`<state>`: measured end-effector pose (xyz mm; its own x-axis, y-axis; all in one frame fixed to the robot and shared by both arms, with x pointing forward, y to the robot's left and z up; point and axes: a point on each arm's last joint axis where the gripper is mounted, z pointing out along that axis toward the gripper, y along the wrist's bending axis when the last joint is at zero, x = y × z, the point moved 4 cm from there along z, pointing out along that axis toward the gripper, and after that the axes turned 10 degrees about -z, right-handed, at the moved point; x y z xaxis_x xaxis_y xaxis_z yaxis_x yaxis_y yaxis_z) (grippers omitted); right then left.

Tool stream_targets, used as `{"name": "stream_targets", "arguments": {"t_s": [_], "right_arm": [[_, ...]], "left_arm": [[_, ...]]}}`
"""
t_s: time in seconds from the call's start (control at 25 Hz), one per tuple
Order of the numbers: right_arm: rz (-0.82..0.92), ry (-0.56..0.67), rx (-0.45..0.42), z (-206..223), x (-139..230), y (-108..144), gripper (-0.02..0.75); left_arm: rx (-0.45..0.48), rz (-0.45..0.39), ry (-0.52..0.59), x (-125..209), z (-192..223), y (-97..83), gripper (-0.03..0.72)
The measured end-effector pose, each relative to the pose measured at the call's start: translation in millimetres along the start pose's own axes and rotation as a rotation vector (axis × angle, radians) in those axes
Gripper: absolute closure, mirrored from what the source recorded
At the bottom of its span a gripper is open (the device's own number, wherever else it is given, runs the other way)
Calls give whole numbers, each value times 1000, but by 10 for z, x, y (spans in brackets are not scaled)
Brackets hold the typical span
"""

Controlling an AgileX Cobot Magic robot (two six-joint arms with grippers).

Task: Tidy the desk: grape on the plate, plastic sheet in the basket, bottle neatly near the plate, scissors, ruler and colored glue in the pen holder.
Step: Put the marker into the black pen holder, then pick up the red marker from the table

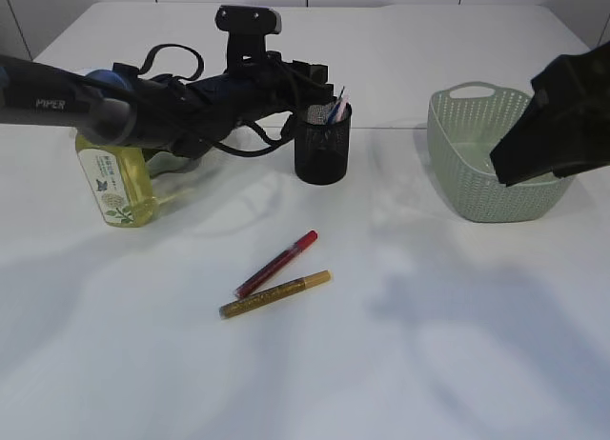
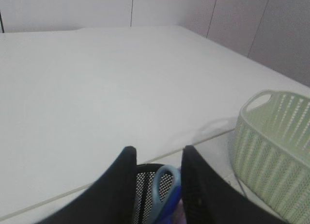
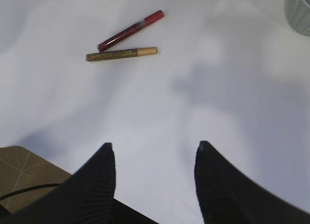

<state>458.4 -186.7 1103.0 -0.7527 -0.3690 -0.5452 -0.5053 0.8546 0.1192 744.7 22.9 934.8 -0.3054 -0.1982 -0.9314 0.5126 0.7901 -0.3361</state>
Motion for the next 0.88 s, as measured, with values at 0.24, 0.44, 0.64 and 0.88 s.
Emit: {"name": "stream_targets", "arguments": {"t_s": [0.24, 0.44, 0.64, 0.88], "right_arm": [[-1, 0, 1, 0, 0, -2, 319], [42, 8, 44, -1, 12, -57, 319], [129, 47, 108, -8, 71, -137, 319], [157, 127, 112, 8, 164, -138, 319]], "left_arm": [[-79, 57, 68, -358, -162, -69, 451], [-214, 68, 148, -819, -487, -135, 451], [-377, 109, 333, -1018, -912, -251, 454], [-430, 91, 593, -936, -1306, -460, 461]]}}
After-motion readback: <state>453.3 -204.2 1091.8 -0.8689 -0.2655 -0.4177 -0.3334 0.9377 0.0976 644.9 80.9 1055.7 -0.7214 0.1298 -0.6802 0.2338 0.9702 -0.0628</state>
